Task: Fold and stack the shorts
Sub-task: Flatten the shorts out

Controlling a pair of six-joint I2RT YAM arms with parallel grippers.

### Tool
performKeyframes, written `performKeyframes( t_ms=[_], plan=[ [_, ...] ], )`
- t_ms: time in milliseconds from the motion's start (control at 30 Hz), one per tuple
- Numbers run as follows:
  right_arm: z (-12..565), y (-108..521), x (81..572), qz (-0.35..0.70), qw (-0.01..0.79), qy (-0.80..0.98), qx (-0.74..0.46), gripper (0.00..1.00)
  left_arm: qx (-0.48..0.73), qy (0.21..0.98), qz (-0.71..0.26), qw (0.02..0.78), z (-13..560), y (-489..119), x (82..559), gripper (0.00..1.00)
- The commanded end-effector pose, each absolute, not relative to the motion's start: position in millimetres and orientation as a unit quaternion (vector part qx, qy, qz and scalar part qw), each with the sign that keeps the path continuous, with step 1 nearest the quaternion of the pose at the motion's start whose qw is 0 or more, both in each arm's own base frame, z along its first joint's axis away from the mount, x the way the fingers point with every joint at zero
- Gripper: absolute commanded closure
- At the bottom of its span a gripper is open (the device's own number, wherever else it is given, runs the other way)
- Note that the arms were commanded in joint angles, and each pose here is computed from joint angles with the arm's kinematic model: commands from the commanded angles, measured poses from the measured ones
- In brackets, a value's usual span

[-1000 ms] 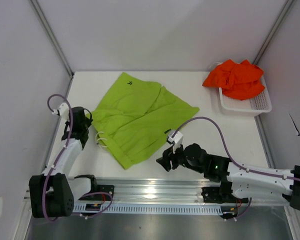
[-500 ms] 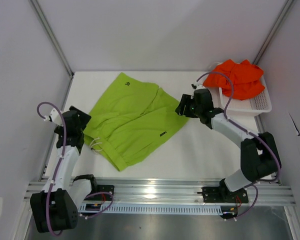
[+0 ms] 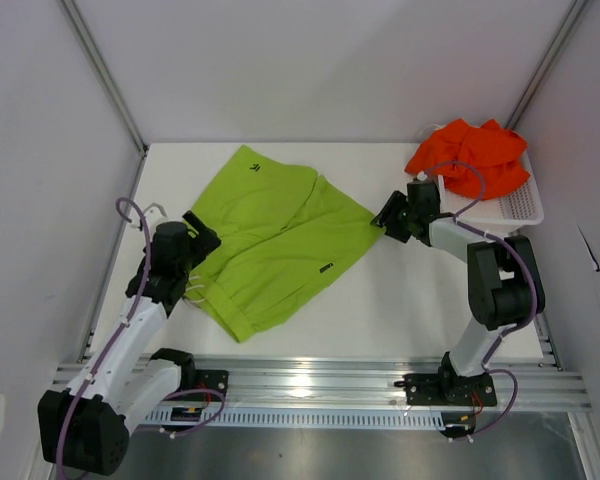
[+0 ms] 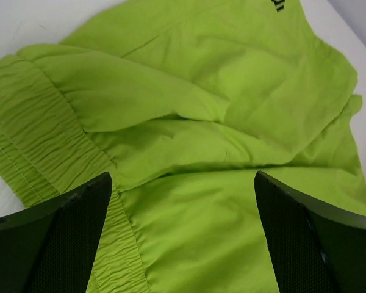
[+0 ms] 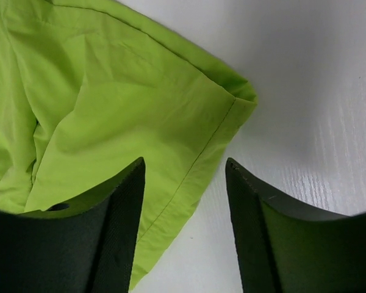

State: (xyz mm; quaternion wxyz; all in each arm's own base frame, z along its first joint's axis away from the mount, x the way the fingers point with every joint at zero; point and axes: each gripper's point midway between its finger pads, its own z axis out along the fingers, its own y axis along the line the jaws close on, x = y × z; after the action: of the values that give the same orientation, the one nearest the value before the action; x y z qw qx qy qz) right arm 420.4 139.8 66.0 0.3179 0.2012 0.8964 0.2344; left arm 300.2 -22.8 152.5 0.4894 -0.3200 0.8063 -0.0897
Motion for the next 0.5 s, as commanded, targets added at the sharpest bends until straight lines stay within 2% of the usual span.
performKeyframes(
  t_ms=[0, 167, 267, 300, 400, 467],
  plan=[
    [68.3, 140.0, 441.5, 0.237, 0.333, 0.884, 0.228, 0.41, -0.277, 0.823, -0.086, 0.489, 162.8, -36.9, 292.1, 0.01],
    [61.1, 142.3, 458.0, 0.233, 0.339, 0.881, 0.233, 0.38, -0.219, 0.841, -0.098, 0.484, 161.7, -68.3, 277.7, 0.01],
    [53.5, 146.4, 465.2, 0.233, 0.336, 0.881, 0.237, 0.56, -0.175, 0.86, -0.086, 0.472, 151.4, -93.1, 265.6, 0.01],
    [52.6, 146.9, 465.9, 0.234, 0.335, 0.881, 0.238, 0.69, -0.156, 0.863, -0.081, 0.474, 152.3, -103.8, 260.7, 0.01],
    [52.5, 142.7, 468.2, 0.224, 0.341, 0.879, 0.246, 0.86, -0.102, 0.88, -0.064, 0.459, 141.7, -122.4, 246.3, 0.01],
    [54.8, 133.8, 470.4, 0.211, 0.347, 0.878, 0.253, 0.92, -0.06, 0.886, -0.069, 0.455, 136.7, -139.4, 237.3, 0.02]
  ],
)
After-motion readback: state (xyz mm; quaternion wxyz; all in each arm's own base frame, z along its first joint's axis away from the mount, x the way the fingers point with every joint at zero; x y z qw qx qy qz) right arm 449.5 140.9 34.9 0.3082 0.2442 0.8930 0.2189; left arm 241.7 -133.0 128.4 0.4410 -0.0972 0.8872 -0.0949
